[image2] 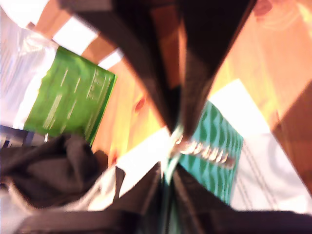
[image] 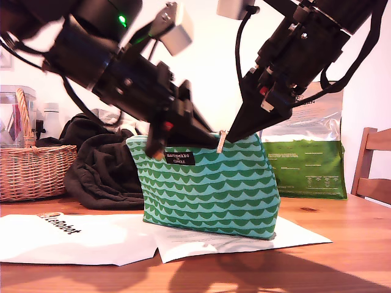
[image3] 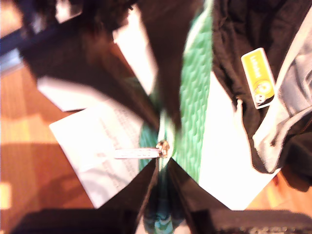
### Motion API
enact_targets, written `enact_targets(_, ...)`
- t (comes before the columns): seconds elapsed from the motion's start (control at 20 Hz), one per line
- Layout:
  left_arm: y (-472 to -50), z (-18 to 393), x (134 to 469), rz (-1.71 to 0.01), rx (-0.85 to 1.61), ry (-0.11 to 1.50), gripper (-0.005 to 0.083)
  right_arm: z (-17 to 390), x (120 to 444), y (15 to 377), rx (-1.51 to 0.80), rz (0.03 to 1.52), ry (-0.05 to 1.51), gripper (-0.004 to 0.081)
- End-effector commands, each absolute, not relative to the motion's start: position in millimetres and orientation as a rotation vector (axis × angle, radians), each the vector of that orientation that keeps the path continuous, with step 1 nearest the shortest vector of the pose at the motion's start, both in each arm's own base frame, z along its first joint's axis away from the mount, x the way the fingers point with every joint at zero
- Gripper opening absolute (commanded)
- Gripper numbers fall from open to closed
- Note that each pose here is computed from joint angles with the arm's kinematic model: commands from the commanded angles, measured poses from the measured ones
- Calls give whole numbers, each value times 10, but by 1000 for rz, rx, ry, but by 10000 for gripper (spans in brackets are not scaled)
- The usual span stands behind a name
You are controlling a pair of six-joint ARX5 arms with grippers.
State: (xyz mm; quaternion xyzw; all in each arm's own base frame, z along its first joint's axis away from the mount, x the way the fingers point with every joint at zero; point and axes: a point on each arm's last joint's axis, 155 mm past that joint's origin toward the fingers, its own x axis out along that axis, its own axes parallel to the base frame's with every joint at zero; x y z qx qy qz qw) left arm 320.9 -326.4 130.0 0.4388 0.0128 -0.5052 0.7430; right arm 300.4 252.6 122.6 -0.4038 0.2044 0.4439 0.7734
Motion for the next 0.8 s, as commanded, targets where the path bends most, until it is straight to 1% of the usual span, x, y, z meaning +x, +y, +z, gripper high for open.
enact_targets(0.0, -3196, 1657, 3288, -1038, 945, -27, 129, 1125, 2993, 2505, -877, 968, 477, -10)
enact_targets(0.15, -3037, 1746, 3297, -969, 901, 50, 128, 1126, 2993, 2505, -877, 968, 476, -10)
enact_targets(0.2, -2975, 1731, 3251, -957, 820, 129, 113, 1125, 2992, 2505, -877, 969, 477, -10)
enact_targets(0.25, -2934, 1694, 3187, -954, 716, 216, 56, 1126, 2993, 2505, -877, 968, 476, -10)
enact_targets(0.3, -2920, 1645, 3089, -987, 695, 259, -27, 1126, 2993, 2506, -876, 968, 477, -10)
enact_targets(0.45, -3001, 1568, 2842, -1032, 341, 473, -19, 1126, 2992, 2507, -876, 968, 477, -10)
enact_targets(0.5, -3020, 1548, 2821, -1043, 321, 463, -19, 1126, 2992, 2507, -872, 967, 479, -10)
enact_targets(0.6, -3061, 1506, 2798, -1014, 166, 475, -19, 1126, 2993, 2505, -870, 966, 480, -10)
enact_targets(0.75, -3079, 1418, 2706, -1028, 78, 422, -19, 1126, 2994, 2505, -870, 966, 480, -10)
